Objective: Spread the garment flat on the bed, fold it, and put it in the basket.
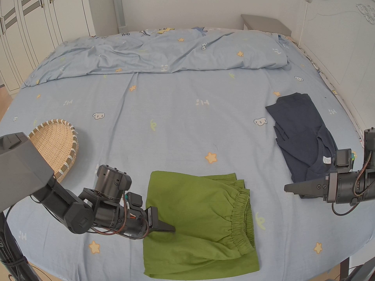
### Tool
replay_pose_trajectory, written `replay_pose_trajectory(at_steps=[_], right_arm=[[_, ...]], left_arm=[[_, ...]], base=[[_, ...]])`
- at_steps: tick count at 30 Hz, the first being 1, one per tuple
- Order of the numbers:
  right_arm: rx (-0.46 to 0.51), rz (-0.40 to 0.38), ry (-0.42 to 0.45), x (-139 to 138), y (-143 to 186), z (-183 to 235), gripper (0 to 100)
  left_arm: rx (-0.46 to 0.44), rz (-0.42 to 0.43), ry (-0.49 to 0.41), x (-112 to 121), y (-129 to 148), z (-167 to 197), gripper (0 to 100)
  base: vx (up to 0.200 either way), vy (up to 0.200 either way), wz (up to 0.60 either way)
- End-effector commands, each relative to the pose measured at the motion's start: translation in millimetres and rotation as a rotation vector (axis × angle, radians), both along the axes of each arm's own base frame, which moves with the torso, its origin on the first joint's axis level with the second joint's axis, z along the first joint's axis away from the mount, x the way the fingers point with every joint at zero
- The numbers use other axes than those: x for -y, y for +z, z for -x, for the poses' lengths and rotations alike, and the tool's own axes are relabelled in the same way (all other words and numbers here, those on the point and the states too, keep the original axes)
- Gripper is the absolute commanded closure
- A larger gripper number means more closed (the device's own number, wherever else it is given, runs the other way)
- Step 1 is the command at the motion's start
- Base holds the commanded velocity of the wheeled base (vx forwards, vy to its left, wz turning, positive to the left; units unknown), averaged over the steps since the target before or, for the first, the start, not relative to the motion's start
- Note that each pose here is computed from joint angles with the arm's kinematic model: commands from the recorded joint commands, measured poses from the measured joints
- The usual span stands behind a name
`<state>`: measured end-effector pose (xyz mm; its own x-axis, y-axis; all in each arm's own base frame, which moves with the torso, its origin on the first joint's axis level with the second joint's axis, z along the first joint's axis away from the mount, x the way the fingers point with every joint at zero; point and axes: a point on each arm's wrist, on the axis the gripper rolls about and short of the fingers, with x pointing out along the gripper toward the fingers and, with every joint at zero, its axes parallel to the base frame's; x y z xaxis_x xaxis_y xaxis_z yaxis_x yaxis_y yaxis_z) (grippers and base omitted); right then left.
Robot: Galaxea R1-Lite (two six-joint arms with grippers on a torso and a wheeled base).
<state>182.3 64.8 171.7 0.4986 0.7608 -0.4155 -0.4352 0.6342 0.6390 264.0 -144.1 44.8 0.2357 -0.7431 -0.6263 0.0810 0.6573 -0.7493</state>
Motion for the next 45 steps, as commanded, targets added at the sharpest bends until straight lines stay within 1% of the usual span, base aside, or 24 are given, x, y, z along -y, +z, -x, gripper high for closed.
replay_pose_trajectory(at_steps=[1, 6, 10, 16, 19, 25, 28, 45], right_arm=[[-0.007, 0.001, 0.003, -1, -1, 0, 0], [-0.003, 0.000, 0.004, -1, 0, 0, 0], [-0.006, 0.001, 0.006, -1, 0, 0, 0], [-0.007, 0.000, 0.010, -2, 0, 0, 0], [-0.005, 0.000, 0.015, -3, 0, 1, 0], [-0.010, 0.001, 0.015, -3, -1, 0, 0], [-0.010, 0.002, 0.017, -3, -1, 0, 0], [-0.010, 0.001, 0.021, -4, -1, 1, 0]], left_arm=[[0.108, 0.079, 0.121, -32, 50, -6, 100], [0.187, 0.104, 0.221, -61, 98, -10, 100], [0.178, 0.098, 0.248, -71, 108, -14, 100], [0.195, 0.076, 0.249, -78, 110, -19, 100], [0.187, 0.060, 0.249, -82, 109, -21, 100], [0.131, -0.011, 0.217, -90, 117, -22, 100], [0.122, -0.033, 0.195, -91, 119, -21, 100], [0.110, -0.041, 0.174, -87, 117, -17, 100]], base=[[0.000, 0.000, 0.00], [0.000, 0.000, 0.00], [0.000, 0.000, 0.00], [0.000, 0.000, 0.00], [0.000, 0.200, 0.00], [0.000, 0.200, 0.00], [0.000, 0.200, 0.00], [0.000, 0.200, 0.00]])
